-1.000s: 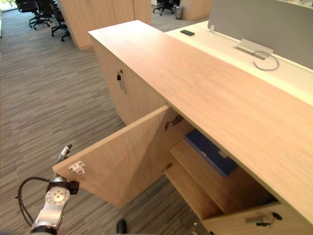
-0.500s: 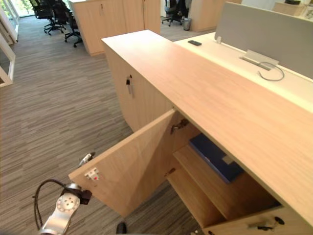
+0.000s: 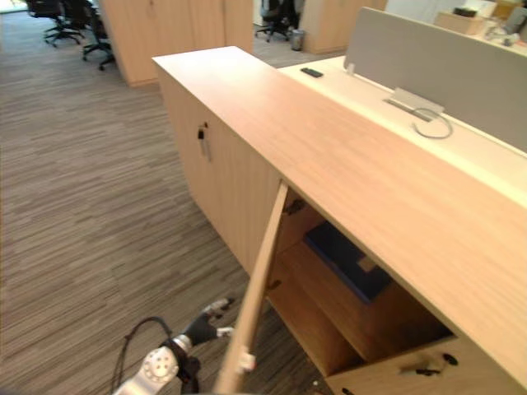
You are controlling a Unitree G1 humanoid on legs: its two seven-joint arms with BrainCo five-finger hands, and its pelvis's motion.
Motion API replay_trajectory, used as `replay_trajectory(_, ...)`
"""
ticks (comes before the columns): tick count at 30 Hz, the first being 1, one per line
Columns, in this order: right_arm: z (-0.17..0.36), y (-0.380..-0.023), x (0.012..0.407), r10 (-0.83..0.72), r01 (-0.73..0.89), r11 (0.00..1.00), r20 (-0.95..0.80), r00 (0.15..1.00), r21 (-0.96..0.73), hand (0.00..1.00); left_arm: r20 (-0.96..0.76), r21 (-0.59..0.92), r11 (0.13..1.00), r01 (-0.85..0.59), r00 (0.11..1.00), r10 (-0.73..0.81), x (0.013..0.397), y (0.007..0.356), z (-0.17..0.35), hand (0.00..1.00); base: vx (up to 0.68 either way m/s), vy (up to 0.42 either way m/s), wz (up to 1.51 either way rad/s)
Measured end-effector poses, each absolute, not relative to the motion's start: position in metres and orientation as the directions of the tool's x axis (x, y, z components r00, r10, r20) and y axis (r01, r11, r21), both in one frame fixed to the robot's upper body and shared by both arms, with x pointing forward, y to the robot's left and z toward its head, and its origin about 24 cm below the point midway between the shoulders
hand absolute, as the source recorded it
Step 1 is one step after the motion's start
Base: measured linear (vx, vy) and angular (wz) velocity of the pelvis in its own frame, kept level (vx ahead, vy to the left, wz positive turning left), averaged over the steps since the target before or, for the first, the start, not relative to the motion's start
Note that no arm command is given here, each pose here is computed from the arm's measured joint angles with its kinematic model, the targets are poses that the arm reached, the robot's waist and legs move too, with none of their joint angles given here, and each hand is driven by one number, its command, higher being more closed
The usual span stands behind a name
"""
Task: Walk over to the cabinet, pick up the folder, carry it to the office cabinet, place the folder inside the office cabinet, then close the office cabinet door
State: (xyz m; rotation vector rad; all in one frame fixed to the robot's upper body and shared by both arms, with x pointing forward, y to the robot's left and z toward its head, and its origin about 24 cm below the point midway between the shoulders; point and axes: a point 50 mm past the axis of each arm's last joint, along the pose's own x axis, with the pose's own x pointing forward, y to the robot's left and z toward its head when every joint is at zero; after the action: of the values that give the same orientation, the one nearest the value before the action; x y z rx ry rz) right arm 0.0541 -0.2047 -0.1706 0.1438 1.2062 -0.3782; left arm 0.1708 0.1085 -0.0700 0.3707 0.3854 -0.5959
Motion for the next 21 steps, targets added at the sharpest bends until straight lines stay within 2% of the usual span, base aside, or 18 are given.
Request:
replay_trajectory(4, -0.17, -0.204, 0.057, -0.205, 0.355, 0.931, -0.928, 0.31, -0.088, 0.0, -0.428, 0.189, 0.755, 0.627, 0.745, -0.512, 0.174, 0.09, -0.068, 0.0, 0.05, -0.016, -0.18)
replay_trajectory(21, -0.169, -0.205, 0.062, -0.207, 0.349, 0.933, -0.924, 0.322, -0.087, 0.0, -0.446, 0.177, 0.74, 0.649, 0.723, -0.528, 0.171, 0.084, -0.073, 0.0, -0.01, 0.01, -0.12)
